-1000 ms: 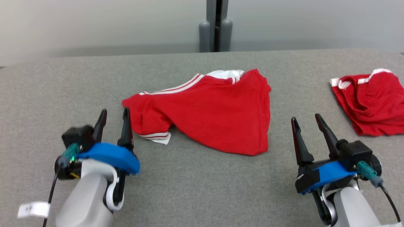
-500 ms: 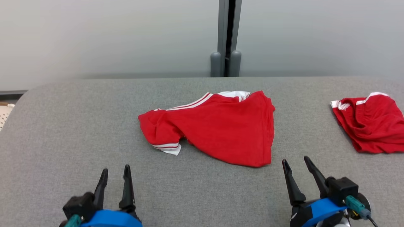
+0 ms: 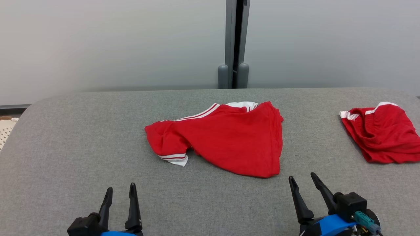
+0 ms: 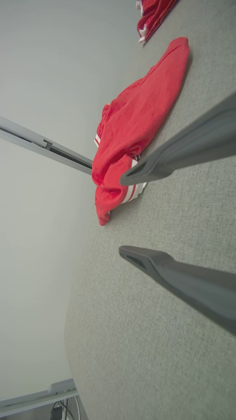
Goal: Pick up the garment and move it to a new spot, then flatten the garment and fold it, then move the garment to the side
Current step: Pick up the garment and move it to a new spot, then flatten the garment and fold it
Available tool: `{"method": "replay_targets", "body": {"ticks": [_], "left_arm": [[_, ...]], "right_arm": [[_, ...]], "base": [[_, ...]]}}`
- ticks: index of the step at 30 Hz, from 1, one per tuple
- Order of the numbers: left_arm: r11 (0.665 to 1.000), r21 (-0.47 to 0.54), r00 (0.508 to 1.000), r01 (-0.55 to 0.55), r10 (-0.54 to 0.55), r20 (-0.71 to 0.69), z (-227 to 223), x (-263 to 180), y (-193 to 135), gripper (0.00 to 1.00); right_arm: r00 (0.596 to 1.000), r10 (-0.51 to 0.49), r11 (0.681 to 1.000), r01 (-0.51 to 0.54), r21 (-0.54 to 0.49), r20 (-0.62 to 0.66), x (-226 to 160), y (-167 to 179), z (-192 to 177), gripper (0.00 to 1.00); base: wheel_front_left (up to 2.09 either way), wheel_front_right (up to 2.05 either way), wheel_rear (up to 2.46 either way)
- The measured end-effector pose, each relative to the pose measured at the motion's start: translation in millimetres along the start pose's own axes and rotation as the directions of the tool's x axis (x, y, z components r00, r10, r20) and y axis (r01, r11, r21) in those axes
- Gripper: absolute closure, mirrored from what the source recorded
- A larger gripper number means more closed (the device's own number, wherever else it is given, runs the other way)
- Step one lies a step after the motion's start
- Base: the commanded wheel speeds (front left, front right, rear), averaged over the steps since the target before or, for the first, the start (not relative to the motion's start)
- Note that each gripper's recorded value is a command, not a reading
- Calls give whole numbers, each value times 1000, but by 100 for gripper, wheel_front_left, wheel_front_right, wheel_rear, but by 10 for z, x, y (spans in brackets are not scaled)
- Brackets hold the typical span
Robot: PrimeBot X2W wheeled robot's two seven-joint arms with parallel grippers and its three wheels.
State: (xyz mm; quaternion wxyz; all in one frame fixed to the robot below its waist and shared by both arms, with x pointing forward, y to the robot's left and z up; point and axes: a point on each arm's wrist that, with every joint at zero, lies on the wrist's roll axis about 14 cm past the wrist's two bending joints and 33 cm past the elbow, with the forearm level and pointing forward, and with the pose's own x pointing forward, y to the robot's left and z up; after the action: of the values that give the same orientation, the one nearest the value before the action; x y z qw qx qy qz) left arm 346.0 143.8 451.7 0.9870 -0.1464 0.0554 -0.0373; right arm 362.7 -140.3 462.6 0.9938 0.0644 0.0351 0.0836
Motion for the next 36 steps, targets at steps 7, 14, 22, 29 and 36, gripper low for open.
{"method": "replay_targets", "body": {"ticks": [7,14,22,29,36], "left_arm": [[1000,1,1000,-13,13,-5,-22,-19,49,0],[1000,3,1000,-15,15,-10,-42,-27,56,0],[1000,9,1000,-17,17,-19,-78,-34,63,0],[999,9,999,-40,41,-35,-125,3,129,0],[994,4,992,-112,112,-56,-189,-29,337,0]], "right_arm": [[1000,-5,1000,5,-2,-3,3,-20,-9,0],[1000,-10,1000,10,-4,-7,12,-37,-19,0],[1000,-10,1000,10,-25,-4,88,-59,5,0],[988,5,996,-18,-88,-152,397,-66,-223,0],[923,42,995,-74,-71,-381,579,67,-745,0]], "base": [[0,0,0],[0,0,0],[0,0,0],[0,0,0],[0,0,0]]}}
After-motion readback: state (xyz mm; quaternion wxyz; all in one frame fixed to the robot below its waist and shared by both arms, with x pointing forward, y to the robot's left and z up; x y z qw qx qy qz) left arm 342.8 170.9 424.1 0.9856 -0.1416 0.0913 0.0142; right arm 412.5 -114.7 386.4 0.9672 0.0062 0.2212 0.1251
